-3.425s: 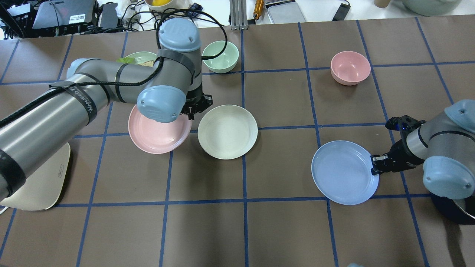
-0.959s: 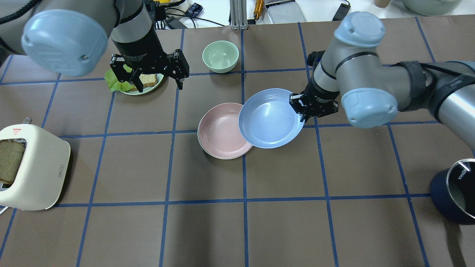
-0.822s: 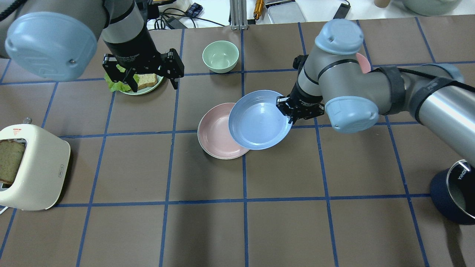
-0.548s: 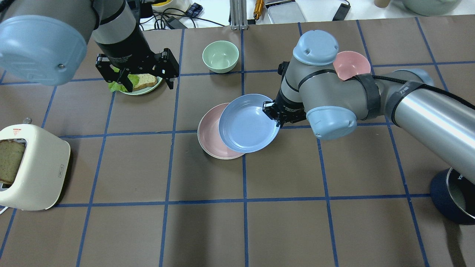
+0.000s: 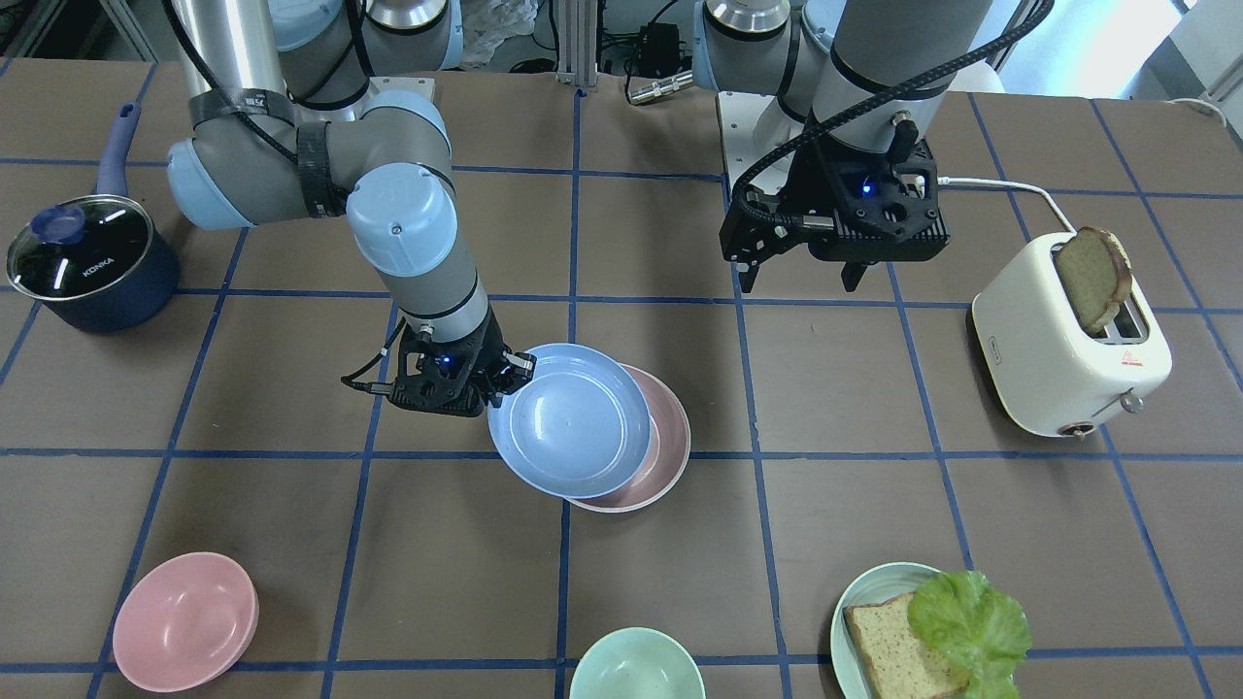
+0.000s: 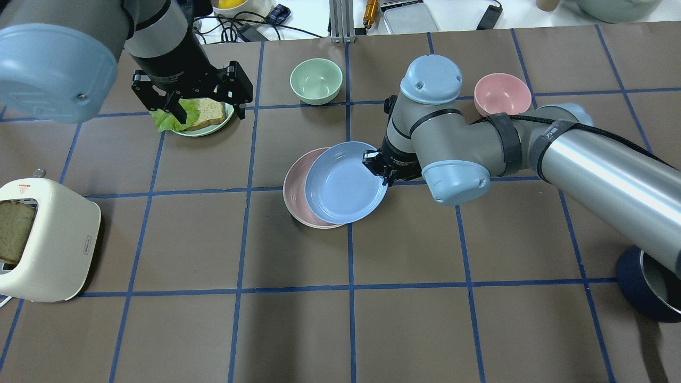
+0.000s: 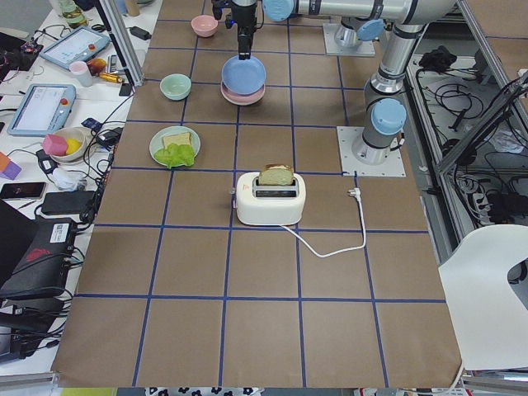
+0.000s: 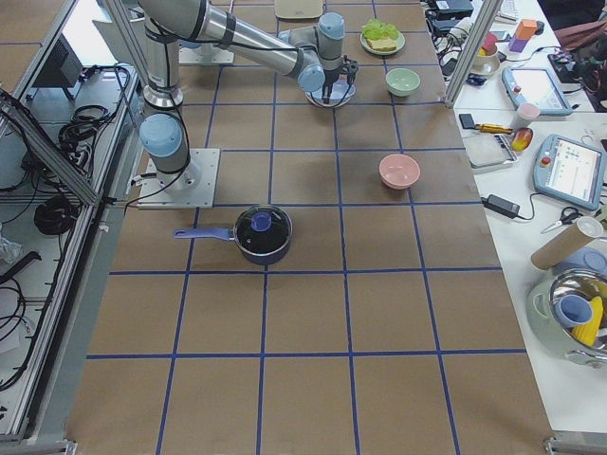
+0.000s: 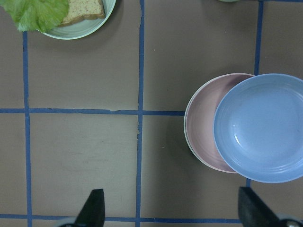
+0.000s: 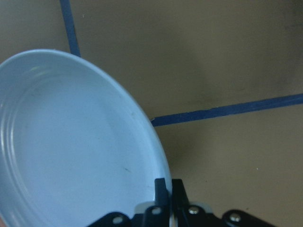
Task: Stack three plates with pink and blue
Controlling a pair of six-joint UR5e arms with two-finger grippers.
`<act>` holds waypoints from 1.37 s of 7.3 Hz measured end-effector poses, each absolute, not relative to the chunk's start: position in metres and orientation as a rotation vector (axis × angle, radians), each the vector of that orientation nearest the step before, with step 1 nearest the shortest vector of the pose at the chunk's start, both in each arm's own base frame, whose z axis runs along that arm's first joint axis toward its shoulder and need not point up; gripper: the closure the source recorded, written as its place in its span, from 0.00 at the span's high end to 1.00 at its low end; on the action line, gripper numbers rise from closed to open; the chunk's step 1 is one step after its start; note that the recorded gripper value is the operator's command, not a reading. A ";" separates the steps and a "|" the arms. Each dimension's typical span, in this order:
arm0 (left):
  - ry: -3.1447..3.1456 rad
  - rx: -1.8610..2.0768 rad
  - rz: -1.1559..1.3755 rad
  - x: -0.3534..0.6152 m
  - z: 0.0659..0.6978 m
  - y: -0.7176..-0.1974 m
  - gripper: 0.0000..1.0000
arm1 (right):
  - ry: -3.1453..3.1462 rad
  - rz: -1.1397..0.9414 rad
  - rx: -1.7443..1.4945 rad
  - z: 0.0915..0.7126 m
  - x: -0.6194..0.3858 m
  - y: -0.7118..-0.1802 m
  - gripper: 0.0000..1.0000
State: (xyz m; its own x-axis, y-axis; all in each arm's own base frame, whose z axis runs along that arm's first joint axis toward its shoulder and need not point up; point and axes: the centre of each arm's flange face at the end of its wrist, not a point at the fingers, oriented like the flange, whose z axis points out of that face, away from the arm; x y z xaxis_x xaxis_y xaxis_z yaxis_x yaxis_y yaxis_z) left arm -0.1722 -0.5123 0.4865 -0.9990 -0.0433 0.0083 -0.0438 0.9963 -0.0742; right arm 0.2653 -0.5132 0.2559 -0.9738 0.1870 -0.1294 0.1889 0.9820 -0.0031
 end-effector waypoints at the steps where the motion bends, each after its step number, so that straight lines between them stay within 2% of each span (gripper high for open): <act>1: -3.130 0.082 0.121 -0.167 0.486 -0.515 1.00 | 2.992 -0.023 0.327 0.254 0.266 -0.515 1.00; 4: -3.127 0.096 0.126 -0.159 0.487 -0.517 1.00 | 2.981 -0.119 0.278 0.271 0.265 -0.538 1.00; 7: -3.127 0.099 0.127 -0.159 0.487 -0.518 1.00 | 3.024 -0.077 0.123 0.345 0.214 -0.589 1.00; 8: -3.127 0.099 0.127 -0.159 0.487 -0.518 1.00 | 3.036 -0.085 0.089 0.375 0.188 -0.594 1.00; 10: -3.127 0.098 0.127 -0.159 0.487 -0.518 1.00 | 3.077 -0.122 -0.018 0.436 0.154 -0.569 1.00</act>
State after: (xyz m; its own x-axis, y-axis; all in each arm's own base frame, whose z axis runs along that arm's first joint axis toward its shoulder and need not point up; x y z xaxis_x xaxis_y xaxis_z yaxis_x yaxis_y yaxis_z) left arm -0.1586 -0.5176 0.4870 -0.9980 -0.0620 0.0130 -0.0628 0.9947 -0.0810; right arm 0.1542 -0.5687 0.4361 -0.9980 -0.0144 -0.0619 -0.0094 0.9968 -0.0796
